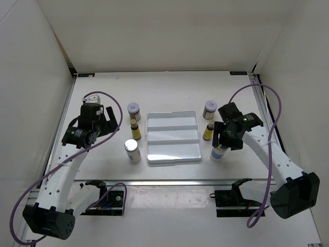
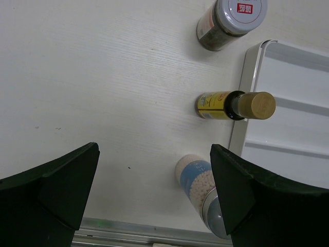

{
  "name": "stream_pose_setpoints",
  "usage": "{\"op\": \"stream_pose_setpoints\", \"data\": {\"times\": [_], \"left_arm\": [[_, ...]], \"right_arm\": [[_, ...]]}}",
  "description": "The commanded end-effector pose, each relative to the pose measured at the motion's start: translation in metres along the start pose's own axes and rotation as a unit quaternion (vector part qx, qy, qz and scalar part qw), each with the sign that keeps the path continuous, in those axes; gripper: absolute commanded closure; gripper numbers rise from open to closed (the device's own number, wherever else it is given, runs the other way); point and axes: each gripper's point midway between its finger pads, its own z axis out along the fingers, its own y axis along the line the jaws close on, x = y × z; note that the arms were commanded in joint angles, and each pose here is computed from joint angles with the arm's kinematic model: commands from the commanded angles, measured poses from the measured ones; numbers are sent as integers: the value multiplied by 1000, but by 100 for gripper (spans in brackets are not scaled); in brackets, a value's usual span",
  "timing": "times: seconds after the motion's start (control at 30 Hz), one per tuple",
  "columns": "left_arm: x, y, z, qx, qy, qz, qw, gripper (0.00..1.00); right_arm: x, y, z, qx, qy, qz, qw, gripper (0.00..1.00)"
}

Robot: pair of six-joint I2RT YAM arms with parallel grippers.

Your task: Organize the condiment bottles

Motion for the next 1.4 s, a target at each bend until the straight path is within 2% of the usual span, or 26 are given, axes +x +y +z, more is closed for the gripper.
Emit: {"op": "stream_pose_setpoints", "data": {"times": [0.0, 0.07, 0.17, 0.2, 0.33, 0.4, 0.53, 0.63, 0.77, 1.07, 1.1, 1.17, 1.27, 1.37], "left_arm": [[-8, 0, -1, 2, -16, -2, 1000, 0], [-8, -2, -1, 6, -14, -2, 1000, 0], [-6, -2, 1, 5, -10, -2, 1000, 0], [-6, -2, 1, 5, -10, -2, 1000, 0], [-6, -2, 1, 5, -10, -2, 1000, 0], [-5, -2, 4, 3, -5, -1, 1000, 0], [-5, -2, 4, 3, -5, 0, 1000, 0], [-5, -2, 4, 3, -5, 0, 1000, 0], [-4, 1, 3, -1, -8, -1, 1000, 0], [-5, 1, 1, 0, -12, -2, 1000, 0], [-5, 1, 1, 0, -12, -2, 1000, 0], [-4, -2, 1, 7, -9, 3, 1000, 0], [-7, -12, -2, 32, -12, 11, 999, 0], [-17, -29, -23, 87, -40, 8, 995, 0]], "right_arm": [[-3, 1, 2, 6, -14, 13, 1000, 26], [-5, 2, 2, 4, -18, 19, 1000, 30], [-8, 3, 0, 2, -22, 19, 1000, 42], [-10, 4, -6, -2, -29, 20, 999, 53], [-24, 10, -33, -19, -62, 11, 998, 75], [-27, 16, -47, -29, -72, -5, 997, 79], [-43, 38, -86, -68, -112, -29, 991, 94], [-44, 61, -88, -91, -118, -57, 987, 97], [-36, 94, -68, -90, -101, -92, 987, 100], [-28, 133, -23, -75, -75, -123, 987, 100], [-25, 131, -17, -67, -66, -126, 988, 99], [-23, 131, -11, -62, -61, -127, 988, 87], [-18, 130, -6, -57, -59, -128, 988, 85], [-20, 129, -8, -57, -65, -121, 989, 46]]}}
